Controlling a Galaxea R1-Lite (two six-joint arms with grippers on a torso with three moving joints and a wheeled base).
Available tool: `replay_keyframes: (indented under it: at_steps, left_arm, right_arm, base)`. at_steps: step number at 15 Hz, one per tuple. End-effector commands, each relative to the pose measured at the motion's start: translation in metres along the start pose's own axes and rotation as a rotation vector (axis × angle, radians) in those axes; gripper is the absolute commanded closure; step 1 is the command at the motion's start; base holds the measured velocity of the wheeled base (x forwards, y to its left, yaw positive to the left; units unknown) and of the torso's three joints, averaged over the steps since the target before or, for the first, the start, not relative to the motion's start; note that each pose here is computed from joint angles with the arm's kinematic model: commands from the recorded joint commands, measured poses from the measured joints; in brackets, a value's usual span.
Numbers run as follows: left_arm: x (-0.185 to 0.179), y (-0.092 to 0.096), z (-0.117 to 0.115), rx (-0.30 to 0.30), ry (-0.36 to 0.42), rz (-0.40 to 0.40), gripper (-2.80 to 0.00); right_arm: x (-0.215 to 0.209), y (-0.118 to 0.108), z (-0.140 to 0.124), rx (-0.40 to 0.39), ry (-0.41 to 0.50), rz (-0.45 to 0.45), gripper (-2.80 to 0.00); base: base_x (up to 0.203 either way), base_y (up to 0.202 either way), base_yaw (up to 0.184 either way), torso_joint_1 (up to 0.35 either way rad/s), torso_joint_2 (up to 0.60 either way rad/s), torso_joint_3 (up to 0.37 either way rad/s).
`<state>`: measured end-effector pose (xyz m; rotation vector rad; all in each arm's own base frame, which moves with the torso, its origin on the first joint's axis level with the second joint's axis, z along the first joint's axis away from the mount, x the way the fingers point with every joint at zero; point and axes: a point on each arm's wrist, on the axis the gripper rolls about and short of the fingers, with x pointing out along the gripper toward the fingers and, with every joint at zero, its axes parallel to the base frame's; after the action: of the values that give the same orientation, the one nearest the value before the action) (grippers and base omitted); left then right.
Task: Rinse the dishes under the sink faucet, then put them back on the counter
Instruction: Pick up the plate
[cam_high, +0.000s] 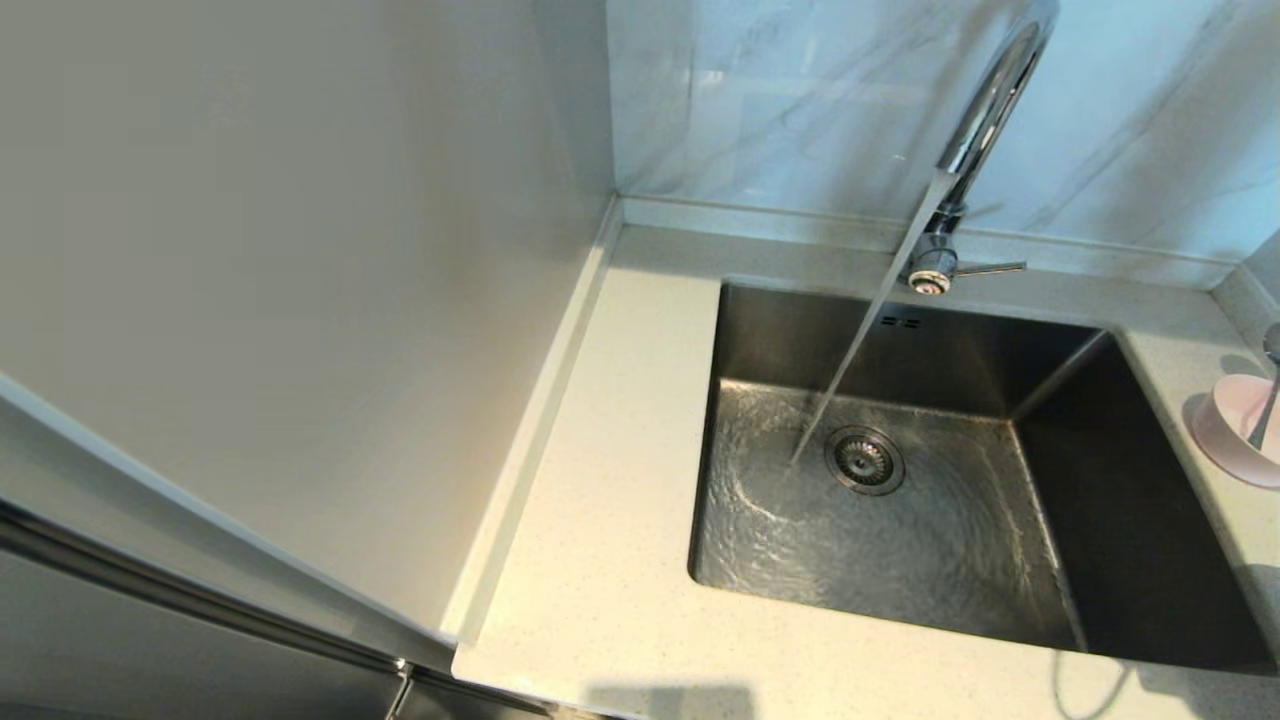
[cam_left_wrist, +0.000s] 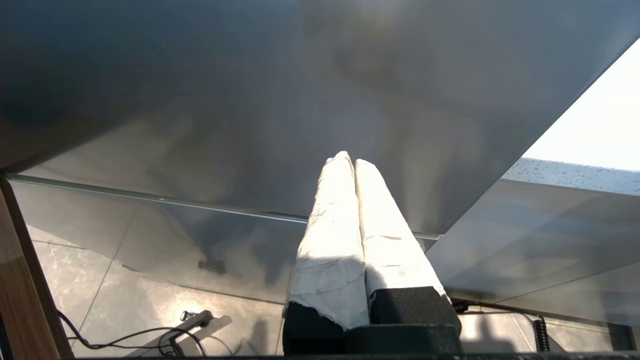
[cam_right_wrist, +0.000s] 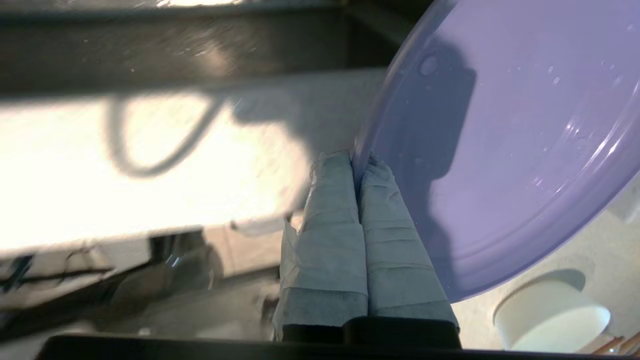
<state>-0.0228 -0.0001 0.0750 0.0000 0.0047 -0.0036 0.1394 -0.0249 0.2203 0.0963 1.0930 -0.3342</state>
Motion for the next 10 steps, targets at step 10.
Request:
replay_keyframes:
  at_steps: [10]
  left_arm:
    - [0.0, 0.0, 0.0, 0.0, 0.0, 0.0, 0.0]
  right_arm:
    - [-0.066, 0.053, 0.038, -0.574, -0.139, 0.612, 0.0]
  base:
    - [0.0, 0.0, 0.0, 0.0, 0.0, 0.0]
